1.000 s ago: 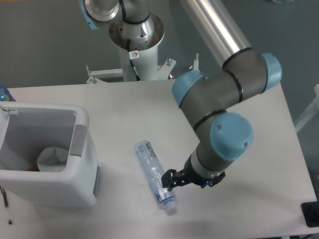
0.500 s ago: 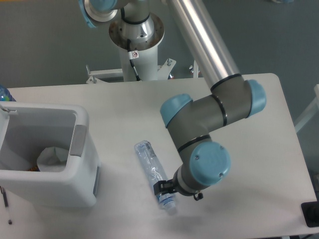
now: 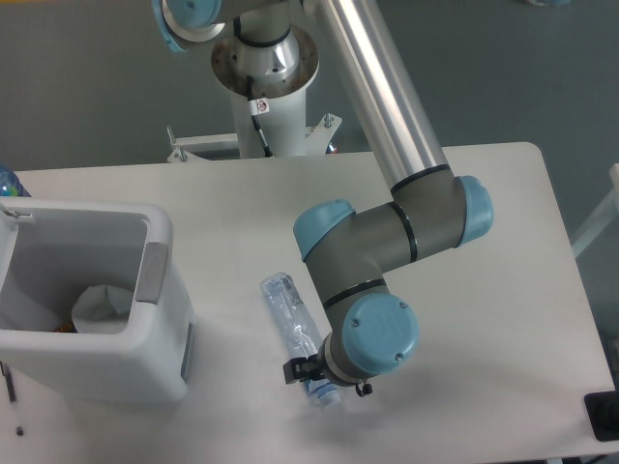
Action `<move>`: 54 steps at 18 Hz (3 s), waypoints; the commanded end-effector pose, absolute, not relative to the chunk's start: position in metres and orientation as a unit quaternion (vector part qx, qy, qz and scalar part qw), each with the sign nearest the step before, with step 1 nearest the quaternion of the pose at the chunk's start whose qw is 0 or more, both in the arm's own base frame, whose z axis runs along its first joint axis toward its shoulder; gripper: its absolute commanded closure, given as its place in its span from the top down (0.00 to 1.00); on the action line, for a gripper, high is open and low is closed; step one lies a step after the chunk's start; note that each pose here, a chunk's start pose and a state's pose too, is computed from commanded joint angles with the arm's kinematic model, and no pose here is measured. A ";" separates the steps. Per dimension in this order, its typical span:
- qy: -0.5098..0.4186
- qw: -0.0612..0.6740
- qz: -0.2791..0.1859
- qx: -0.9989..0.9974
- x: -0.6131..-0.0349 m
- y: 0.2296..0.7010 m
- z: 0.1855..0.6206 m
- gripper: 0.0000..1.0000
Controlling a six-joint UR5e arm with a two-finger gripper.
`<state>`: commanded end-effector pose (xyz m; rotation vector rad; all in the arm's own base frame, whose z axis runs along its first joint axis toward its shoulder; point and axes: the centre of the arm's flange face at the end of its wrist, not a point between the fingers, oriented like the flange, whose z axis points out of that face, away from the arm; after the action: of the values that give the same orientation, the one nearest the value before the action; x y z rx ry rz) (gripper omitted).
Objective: Place the trash in the trash can
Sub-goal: 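Move the gripper to the cap end of the clear water bottle, then rotate the gripper and grasp the bottle near its cap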
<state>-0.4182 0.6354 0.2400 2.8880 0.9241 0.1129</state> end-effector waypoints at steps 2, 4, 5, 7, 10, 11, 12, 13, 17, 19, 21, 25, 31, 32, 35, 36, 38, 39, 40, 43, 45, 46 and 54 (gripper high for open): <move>0.310 0.058 0.033 0.949 -0.416 0.637 0.234 0.99; 0.308 0.063 0.031 0.949 -0.411 0.639 0.231 0.99; 0.312 0.065 0.029 0.947 -0.412 0.639 0.228 0.99; 0.323 0.072 0.024 0.943 -0.410 0.641 0.222 0.99; 0.327 0.085 0.011 0.941 -0.402 0.646 0.211 0.98; 0.327 0.087 0.009 0.941 -0.398 0.649 0.209 0.98; 0.328 0.089 0.006 0.940 -0.397 0.649 0.207 0.98; 0.327 0.090 0.005 0.941 -0.394 0.652 0.206 0.97; 0.340 0.100 -0.003 0.935 -0.391 0.653 0.195 0.90; 0.339 0.106 -0.009 0.935 -0.391 0.654 0.190 0.88; 0.334 0.109 -0.014 0.936 -0.385 0.658 0.188 0.86; 0.334 0.109 -0.014 0.936 -0.385 0.658 0.187 0.76; 0.337 0.109 -0.015 0.935 -0.385 0.658 0.187 0.64; 0.337 0.109 -0.015 0.935 -0.385 0.658 0.187 0.63; 0.337 0.108 -0.015 0.935 -0.385 0.658 0.188 0.59; 0.337 0.107 -0.015 0.935 -0.385 0.658 0.191 0.59; 0.336 0.104 -0.016 0.936 -0.385 0.658 0.195 0.55; 0.336 0.104 -0.016 0.936 -0.385 0.658 0.196 0.55; 0.336 0.102 -0.016 0.936 -0.385 0.658 0.199 0.55; 0.334 0.090 -0.015 0.938 -0.384 0.657 0.217 0.53; 0.333 0.084 -0.015 0.939 -0.384 0.656 0.225 0.52; 0.334 0.082 -0.016 0.939 -0.386 0.655 0.228 0.51; 0.339 -0.023 -0.006 0.941 -0.392 0.659 0.292 0.49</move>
<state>-0.3920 0.6592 0.2924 2.9986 1.0806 -0.0205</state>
